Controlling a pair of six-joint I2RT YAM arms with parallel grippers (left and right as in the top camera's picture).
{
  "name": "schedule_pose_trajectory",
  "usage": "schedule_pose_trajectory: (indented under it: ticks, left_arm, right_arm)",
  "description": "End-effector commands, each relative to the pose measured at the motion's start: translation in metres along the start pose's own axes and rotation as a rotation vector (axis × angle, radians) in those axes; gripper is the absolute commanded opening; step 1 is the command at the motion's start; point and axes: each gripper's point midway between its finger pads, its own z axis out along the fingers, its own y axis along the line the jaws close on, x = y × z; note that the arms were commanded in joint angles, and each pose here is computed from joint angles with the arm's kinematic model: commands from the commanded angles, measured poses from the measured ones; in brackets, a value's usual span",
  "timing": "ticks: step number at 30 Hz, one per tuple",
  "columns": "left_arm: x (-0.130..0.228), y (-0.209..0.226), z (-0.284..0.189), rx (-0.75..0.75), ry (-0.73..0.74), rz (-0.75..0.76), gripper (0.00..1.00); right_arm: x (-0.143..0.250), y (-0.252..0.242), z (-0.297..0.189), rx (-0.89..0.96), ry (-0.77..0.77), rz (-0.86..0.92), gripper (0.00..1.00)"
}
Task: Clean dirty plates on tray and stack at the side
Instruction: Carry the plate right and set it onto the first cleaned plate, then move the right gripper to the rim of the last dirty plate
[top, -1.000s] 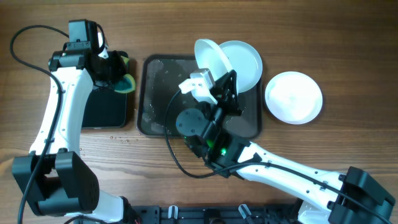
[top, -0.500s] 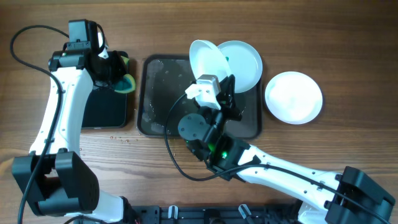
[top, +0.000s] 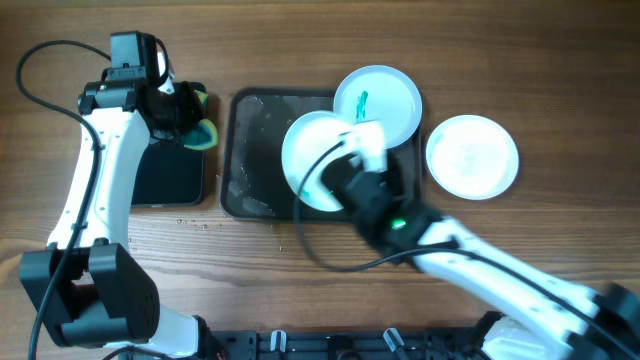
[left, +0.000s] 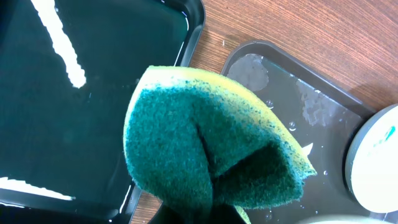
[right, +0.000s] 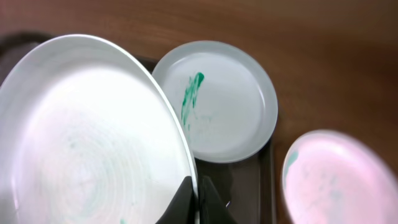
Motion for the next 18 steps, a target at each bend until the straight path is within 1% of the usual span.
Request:
schedule_pose_trajectory:
  ticks: [1,3,5,7,9,11,15,18]
  left_arm:
    - [-0.002,0.001,-0.002,-0.005,-0.007,-0.013,0.04]
    - [-0.001,0.001,-0.002,-0.006,-0.004,-0.014,0.04]
    - [0.000,0.001,-0.002,-0.006,-0.001,-0.012,0.04]
    - [0.000,0.000,-0.002,-0.008,-0.001,-0.004,0.04]
    - [0.001,-0.001,-0.001,-0.016,-0.003,0.003,0.04]
    - [0.001,-0.002,-0.001,-0.040,-0.011,0.019,0.04]
    - [0.005,-0.009,0.000,-0.059,-0.017,0.051,0.04]
    - [0.011,-0.020,0.001,-0.067,-0.014,0.089,0.04]
  right_arm:
    - [-0.025,-0.013,-0.024,-0.246,0.065,0.333,0.04]
    - [-0.029,-0.044,-0.032,-0.255,0.092,0.442,0.04]
    - [-0.026,-0.083,-0.037,-0.214,0.114,0.533,0.04]
    - [-0.013,-0.130,-0.040,-0.110,0.141,0.614,0.04]
    - [0.002,-0.165,-0.042,-0.010,0.172,0.678,0.04]
    - [0.032,-0.214,-0.044,0.138,0.240,0.747,0.04]
    - [0.066,-0.250,-0.035,0.225,0.335,0.797,0.04]
    - [0.099,-0.267,-0.016,0.261,0.452,0.860,0.04]
